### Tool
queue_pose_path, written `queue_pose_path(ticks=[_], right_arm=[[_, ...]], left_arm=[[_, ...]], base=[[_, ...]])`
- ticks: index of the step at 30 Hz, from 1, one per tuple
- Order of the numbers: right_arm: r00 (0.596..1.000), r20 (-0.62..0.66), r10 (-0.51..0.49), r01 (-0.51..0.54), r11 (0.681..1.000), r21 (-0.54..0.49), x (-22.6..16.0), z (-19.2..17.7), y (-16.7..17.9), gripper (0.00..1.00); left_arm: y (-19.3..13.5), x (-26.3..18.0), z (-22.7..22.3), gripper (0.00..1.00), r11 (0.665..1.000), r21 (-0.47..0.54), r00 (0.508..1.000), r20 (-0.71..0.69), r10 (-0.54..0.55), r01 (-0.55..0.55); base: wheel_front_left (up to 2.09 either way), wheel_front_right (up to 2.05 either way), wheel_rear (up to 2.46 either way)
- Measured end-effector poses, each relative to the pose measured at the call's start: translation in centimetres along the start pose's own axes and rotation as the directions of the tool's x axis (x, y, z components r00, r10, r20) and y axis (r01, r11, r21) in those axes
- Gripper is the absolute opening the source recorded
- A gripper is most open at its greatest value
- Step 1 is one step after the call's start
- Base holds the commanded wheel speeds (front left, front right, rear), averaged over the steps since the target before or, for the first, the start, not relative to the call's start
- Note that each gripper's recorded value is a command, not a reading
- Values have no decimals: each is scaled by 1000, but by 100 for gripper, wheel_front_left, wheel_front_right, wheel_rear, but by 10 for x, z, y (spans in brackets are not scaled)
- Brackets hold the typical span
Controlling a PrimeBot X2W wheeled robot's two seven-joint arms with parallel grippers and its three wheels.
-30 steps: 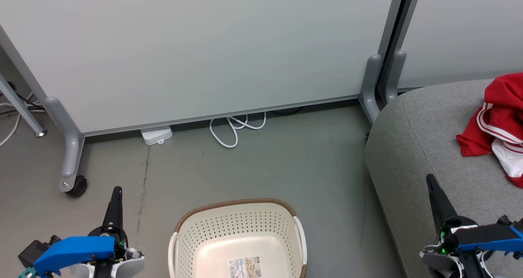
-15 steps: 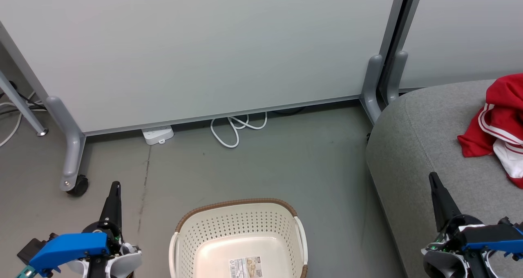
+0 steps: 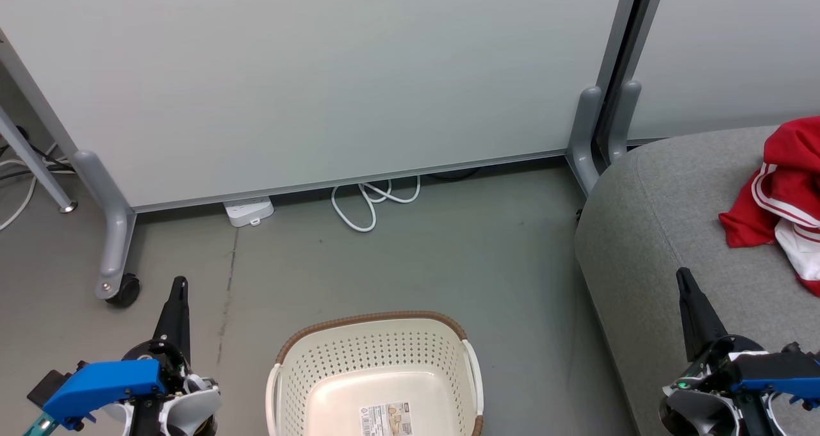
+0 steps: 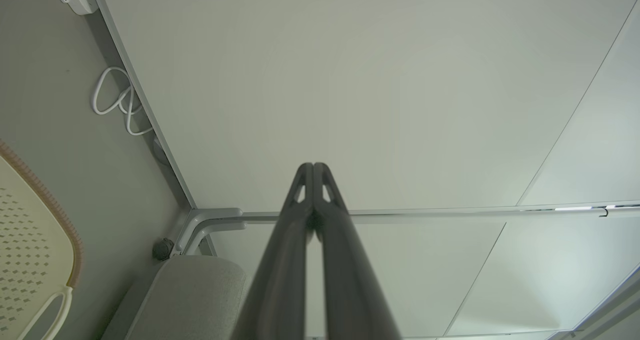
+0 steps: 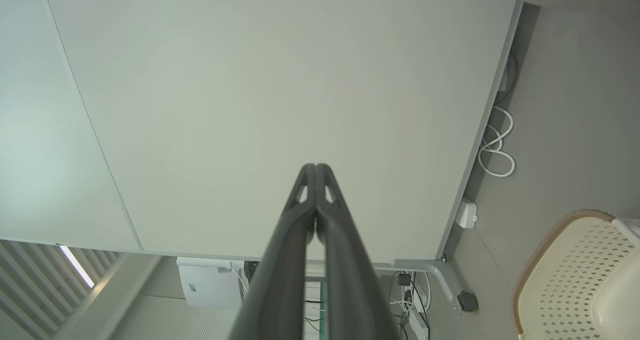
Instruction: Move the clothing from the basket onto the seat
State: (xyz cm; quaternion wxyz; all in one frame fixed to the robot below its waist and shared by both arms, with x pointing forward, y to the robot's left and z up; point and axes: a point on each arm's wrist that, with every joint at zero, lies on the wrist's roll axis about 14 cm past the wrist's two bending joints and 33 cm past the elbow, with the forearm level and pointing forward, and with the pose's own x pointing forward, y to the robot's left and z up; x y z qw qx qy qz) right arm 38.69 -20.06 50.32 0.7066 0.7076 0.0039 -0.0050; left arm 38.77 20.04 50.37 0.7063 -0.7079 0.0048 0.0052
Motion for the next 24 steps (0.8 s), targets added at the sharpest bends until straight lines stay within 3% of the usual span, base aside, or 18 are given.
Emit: queue_pose_path(ticks=[24], right_arm=[[1000,0,2,-2,1000,0,0,0,1,0]], left_arm=[[0,0,0,0,1000,0,1000,0,0,0]], base=[[0,0,0]])
